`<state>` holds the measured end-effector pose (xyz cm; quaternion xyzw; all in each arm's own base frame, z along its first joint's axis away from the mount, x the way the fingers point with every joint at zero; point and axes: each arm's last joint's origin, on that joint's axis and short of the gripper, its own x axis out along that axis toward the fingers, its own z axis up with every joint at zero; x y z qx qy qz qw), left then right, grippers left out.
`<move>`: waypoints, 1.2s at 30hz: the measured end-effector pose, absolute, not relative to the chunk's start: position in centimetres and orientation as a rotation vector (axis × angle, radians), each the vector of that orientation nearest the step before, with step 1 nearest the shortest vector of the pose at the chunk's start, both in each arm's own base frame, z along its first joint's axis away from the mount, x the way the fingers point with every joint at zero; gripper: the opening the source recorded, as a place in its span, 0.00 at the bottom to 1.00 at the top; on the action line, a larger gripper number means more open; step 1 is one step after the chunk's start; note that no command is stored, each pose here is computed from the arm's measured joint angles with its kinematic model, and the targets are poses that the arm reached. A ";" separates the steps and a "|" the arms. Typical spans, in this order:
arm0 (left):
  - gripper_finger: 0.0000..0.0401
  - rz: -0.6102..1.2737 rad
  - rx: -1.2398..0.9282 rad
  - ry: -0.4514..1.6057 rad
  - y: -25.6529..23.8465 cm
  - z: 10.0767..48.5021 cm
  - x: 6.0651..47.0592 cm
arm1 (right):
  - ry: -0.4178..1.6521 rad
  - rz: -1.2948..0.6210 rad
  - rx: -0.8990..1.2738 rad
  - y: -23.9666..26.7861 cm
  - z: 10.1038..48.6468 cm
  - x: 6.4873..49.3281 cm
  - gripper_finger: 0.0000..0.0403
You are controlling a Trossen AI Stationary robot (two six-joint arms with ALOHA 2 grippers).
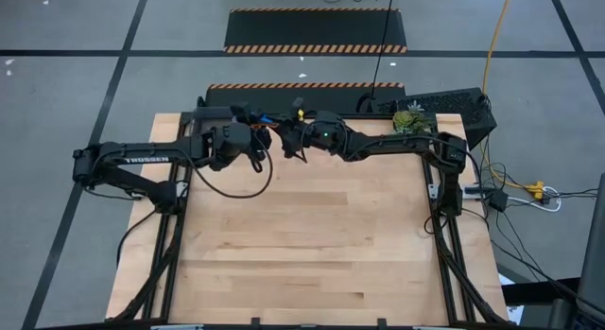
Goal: Nest measuring cups in basket
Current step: Put the stacked measuring cups into the black bin
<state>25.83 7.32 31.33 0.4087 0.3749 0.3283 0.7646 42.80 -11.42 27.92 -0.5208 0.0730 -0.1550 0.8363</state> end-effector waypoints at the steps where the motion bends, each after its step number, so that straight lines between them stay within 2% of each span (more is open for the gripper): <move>1: 0.34 0.712 0.892 0.817 7.3 31.3 25.8 | 0.153 -0.327 -1.103 -11.4 27.9 42.8 0.18; 10: 0.21 0.682 0.944 0.855 7.3 31.2 25.8 | 0.156 -0.320 -1.101 -11.4 27.9 42.8 0.18; 28: 0.21 0.674 0.939 0.855 7.3 31.1 25.7 | 0.156 -0.319 -1.102 -11.4 27.9 42.8 0.18; 31: 0.21 0.674 0.940 0.858 7.3 31.1 25.7 | 0.160 -0.328 -1.102 -11.3 27.9 42.8 0.22; 36: 0.21 0.705 0.949 0.887 7.3 31.0 25.6 | 0.145 -0.348 -1.084 -11.3 28.1 42.8 0.38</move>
